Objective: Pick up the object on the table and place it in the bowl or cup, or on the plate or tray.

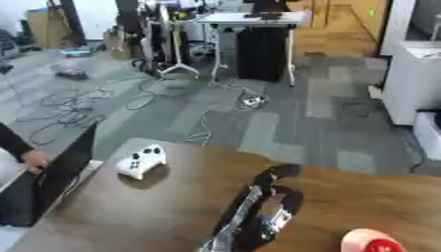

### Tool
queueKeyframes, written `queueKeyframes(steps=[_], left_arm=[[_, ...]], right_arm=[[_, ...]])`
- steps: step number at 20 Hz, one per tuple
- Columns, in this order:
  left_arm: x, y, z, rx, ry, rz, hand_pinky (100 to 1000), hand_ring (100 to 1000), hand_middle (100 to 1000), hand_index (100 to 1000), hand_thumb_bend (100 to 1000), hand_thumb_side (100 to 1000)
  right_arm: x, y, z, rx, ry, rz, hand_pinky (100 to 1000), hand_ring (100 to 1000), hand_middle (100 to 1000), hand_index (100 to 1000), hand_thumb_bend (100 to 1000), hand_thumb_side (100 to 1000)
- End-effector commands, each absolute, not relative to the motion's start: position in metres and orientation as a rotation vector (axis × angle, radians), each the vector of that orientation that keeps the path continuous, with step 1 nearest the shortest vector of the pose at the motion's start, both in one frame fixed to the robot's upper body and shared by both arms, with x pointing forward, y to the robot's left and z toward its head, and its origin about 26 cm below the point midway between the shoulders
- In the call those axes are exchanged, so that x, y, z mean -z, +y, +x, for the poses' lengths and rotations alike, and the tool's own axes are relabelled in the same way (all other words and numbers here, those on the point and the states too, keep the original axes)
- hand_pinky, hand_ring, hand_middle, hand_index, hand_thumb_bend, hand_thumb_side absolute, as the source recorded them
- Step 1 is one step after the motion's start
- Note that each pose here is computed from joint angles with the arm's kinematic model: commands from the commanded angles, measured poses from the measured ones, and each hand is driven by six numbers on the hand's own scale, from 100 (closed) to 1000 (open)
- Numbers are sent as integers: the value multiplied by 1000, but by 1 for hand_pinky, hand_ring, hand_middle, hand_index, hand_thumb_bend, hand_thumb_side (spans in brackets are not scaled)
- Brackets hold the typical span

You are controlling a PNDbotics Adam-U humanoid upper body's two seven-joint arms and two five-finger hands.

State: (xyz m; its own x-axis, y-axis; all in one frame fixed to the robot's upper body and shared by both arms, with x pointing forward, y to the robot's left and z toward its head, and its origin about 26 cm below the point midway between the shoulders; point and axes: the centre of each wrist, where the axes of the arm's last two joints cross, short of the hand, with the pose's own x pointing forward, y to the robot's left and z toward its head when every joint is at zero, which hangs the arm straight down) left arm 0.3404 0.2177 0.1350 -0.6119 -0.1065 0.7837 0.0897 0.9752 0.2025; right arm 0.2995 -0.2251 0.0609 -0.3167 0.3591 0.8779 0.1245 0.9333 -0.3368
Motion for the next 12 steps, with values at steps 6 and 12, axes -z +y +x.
queueKeyframes(steps=[6,12], left_arm=[[-99,212,327,72,-2137,-111,904,1000,811,850,409,956],[-80,209,319,110,-2129,-126,820,1000,708,814,535,989]], right_arm=[[-71,-224,304,-258,-1930,-336,809,699,917,899,174,728],[-72,-221,305,-260,-1935,-322,809,704,915,899,174,724]])
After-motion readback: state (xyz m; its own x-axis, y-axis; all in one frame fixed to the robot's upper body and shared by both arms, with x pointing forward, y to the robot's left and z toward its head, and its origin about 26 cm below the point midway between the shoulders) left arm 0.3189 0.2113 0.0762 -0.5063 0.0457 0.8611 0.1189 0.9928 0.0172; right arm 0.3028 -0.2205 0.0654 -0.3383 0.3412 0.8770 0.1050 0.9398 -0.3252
